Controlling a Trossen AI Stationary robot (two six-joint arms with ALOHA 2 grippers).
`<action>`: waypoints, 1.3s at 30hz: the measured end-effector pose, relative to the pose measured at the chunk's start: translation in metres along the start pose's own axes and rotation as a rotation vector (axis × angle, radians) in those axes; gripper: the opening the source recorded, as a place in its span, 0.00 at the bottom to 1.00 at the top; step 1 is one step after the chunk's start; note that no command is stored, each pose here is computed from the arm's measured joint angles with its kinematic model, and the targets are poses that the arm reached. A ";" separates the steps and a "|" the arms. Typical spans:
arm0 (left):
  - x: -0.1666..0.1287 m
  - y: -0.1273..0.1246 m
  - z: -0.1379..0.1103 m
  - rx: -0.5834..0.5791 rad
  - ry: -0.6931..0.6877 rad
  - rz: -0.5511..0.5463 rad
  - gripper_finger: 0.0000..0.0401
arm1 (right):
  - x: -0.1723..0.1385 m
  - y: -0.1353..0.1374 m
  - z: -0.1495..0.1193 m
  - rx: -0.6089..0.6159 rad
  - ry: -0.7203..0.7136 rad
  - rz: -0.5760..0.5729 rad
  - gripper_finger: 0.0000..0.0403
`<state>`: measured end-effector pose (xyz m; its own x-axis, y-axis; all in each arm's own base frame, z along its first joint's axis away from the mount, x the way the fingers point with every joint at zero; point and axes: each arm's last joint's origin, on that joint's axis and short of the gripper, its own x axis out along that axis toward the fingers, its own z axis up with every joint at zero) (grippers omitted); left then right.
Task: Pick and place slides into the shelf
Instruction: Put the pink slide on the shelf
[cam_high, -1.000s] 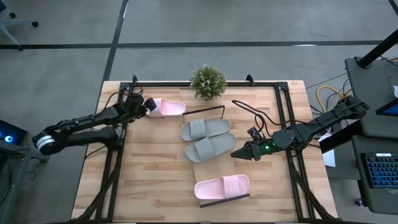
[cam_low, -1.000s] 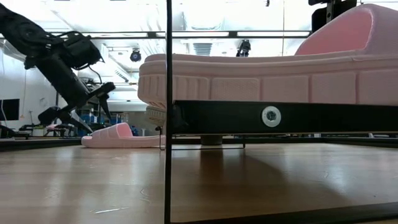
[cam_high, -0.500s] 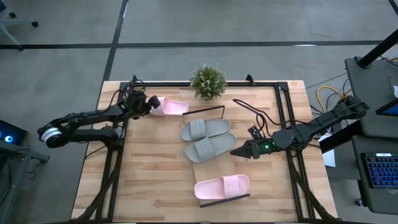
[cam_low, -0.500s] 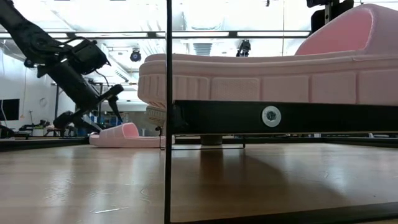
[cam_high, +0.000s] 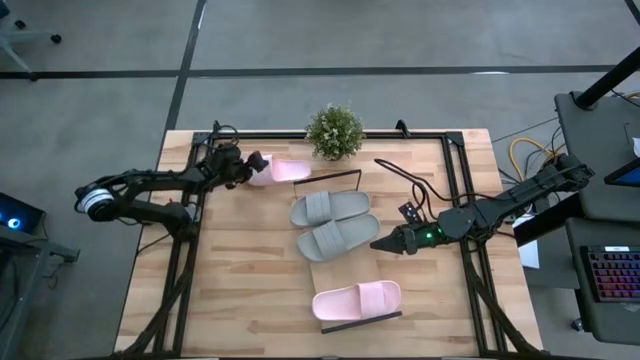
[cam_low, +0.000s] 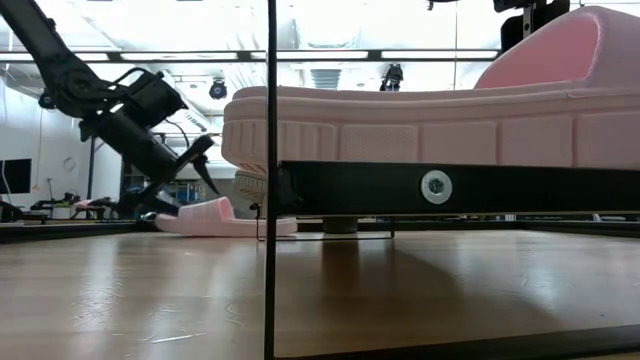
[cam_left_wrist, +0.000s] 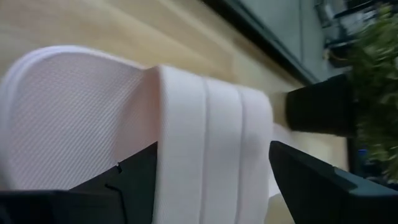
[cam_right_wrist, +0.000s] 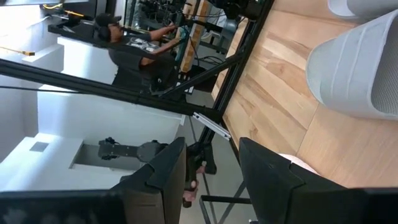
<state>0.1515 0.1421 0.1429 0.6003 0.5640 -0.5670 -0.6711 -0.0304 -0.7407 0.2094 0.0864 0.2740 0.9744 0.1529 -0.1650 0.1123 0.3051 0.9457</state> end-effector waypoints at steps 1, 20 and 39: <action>0.001 -0.001 0.000 0.000 -0.005 -0.013 0.66 | 0.000 0.000 0.000 0.000 0.000 0.000 0.35; -0.013 -0.012 0.007 0.023 -0.049 -0.109 0.01 | 0.000 0.000 0.000 0.003 0.001 0.000 0.35; -0.054 -0.031 0.015 0.038 -0.124 -0.298 0.00 | 0.000 -0.001 0.000 -0.025 0.005 -0.007 0.35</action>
<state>0.1330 0.1253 0.2015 0.7166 0.6399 -0.2774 -0.4910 0.1803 -0.8523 0.2092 0.0865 0.2732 0.9726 0.1550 -0.1731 0.1143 0.3296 0.9372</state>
